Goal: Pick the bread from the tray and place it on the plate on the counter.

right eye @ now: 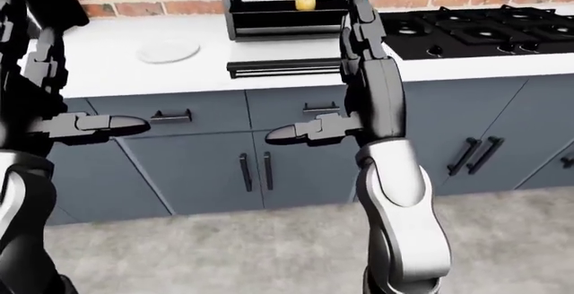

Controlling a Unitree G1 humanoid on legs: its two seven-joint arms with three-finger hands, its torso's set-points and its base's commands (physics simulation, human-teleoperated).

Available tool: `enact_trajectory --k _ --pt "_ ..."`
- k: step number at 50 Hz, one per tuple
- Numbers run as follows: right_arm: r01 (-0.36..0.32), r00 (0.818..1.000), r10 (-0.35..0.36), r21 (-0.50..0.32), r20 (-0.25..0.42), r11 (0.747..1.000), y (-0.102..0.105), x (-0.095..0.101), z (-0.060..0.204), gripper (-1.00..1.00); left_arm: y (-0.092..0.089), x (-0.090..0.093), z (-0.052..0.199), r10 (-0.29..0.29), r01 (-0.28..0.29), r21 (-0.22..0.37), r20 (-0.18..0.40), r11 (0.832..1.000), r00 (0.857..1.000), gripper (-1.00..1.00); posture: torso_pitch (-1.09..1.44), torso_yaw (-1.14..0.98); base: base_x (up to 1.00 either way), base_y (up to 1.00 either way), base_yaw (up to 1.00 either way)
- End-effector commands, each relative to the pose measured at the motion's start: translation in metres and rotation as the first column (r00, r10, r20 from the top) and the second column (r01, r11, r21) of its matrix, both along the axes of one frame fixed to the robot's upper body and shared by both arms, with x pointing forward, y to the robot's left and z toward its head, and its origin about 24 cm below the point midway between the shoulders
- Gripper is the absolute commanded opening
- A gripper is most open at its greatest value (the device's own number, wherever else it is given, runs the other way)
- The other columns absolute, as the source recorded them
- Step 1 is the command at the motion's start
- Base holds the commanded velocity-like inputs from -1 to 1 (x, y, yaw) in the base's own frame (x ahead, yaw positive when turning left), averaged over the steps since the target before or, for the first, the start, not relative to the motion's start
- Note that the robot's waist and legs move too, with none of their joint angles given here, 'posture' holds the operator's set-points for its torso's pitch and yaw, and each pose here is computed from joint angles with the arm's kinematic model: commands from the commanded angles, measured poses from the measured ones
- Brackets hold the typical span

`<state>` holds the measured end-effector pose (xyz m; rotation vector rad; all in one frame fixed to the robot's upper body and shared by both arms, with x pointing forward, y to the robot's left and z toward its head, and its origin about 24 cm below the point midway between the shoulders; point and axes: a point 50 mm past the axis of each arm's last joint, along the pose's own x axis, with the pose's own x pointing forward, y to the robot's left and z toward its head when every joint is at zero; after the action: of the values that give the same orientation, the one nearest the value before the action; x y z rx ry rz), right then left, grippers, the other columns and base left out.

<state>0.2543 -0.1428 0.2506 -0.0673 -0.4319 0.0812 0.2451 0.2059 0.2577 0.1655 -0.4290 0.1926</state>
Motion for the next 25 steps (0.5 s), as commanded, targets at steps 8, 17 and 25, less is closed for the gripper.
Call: enact_trajectory --k 8,17,25 --pt "0.009 0.996 -0.010 0.014 0.093 1.000 -0.003 -0.008 0.016 1.00 -0.004 -0.005 0.013 -0.009 0.007 0.021 0.079 1.000 0.997 1.00 0.00 0.00 0.40 0.00 0.00" --pt "-0.002 0.995 0.001 0.014 0.100 1.000 -0.001 -0.008 0.018 1.00 -0.006 -0.002 0.014 -0.008 0.006 0.030 0.082 1.000 0.997 1.00 0.00 0.00 0.59 0.00 0.00" --pt "0.002 0.991 -0.001 -0.010 0.132 1.000 0.001 -0.012 0.025 1.00 -0.004 -0.005 0.015 0.001 -0.004 0.034 0.085 0.999 0.996 1.00 0.00 0.00 0.05 0.13 0.00"
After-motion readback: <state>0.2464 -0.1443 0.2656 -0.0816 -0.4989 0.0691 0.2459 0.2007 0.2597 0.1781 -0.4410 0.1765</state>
